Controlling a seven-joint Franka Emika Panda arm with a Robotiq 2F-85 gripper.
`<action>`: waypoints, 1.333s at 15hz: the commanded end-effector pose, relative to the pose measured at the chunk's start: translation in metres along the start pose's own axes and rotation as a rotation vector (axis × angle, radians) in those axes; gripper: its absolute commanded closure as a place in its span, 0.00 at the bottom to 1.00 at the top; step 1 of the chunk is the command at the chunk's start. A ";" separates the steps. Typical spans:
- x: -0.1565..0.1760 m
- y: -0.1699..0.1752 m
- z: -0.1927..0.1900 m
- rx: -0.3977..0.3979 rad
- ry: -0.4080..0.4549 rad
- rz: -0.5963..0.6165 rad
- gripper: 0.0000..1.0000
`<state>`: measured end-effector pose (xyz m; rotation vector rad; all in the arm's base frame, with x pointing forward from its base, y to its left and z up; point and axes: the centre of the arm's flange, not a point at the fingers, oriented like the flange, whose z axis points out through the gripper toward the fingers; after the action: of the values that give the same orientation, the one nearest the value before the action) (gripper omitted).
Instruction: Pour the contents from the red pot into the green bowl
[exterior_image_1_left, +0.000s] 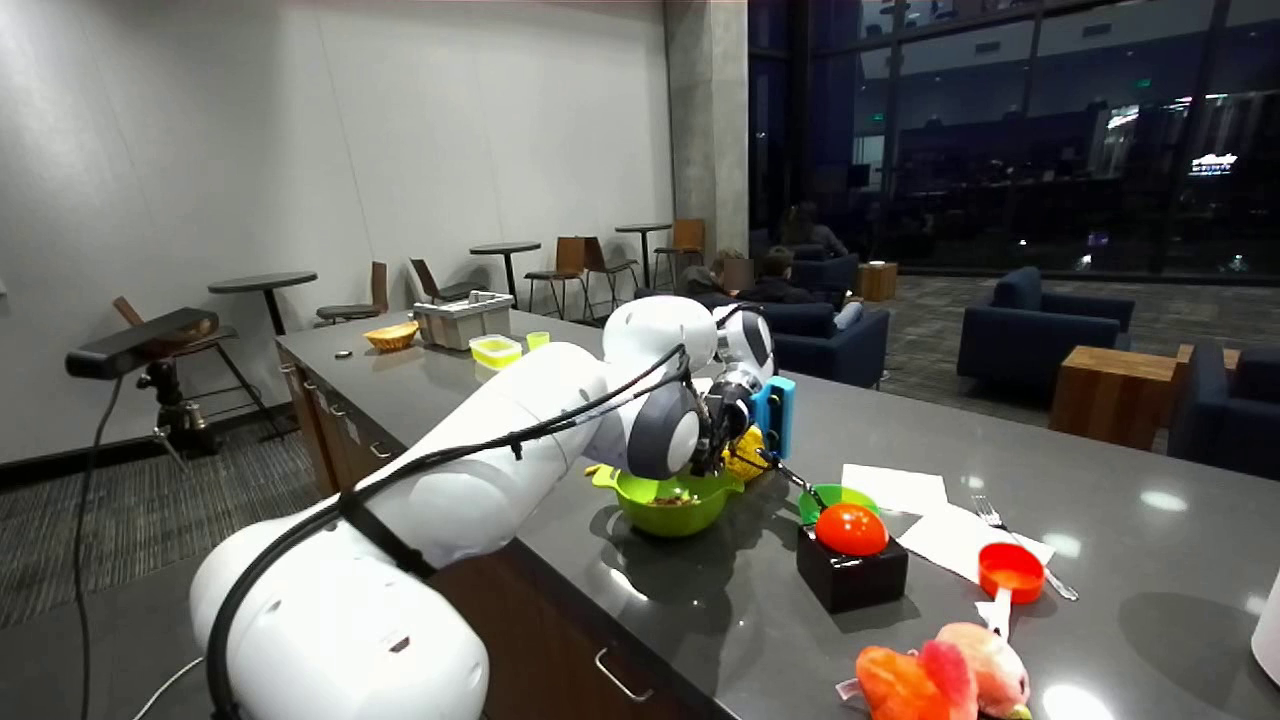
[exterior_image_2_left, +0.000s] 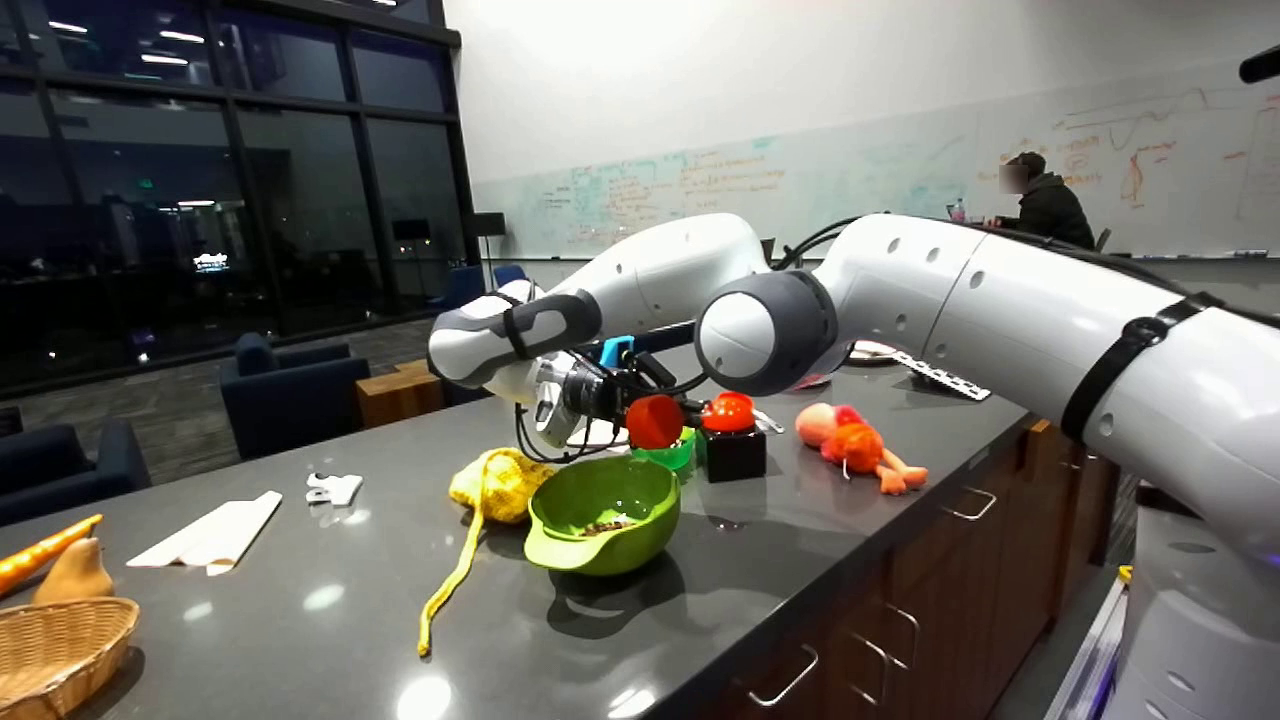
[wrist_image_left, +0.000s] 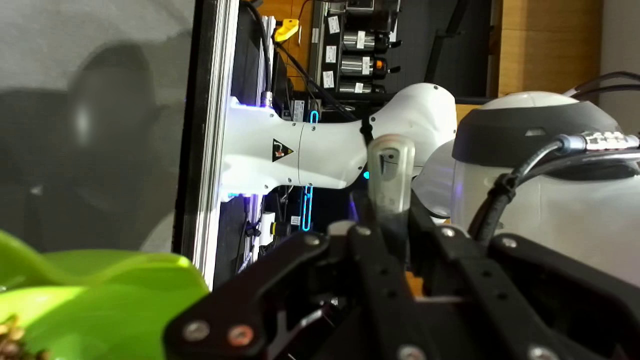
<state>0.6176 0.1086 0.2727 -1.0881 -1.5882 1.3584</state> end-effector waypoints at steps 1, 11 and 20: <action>-0.007 0.004 -0.062 0.005 0.004 -0.004 0.96; -0.002 0.016 -0.072 0.036 0.000 0.010 0.96; 0.007 0.016 -0.072 0.080 -0.034 0.061 0.96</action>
<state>0.6123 0.1196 0.2585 -1.0808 -1.5414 1.4328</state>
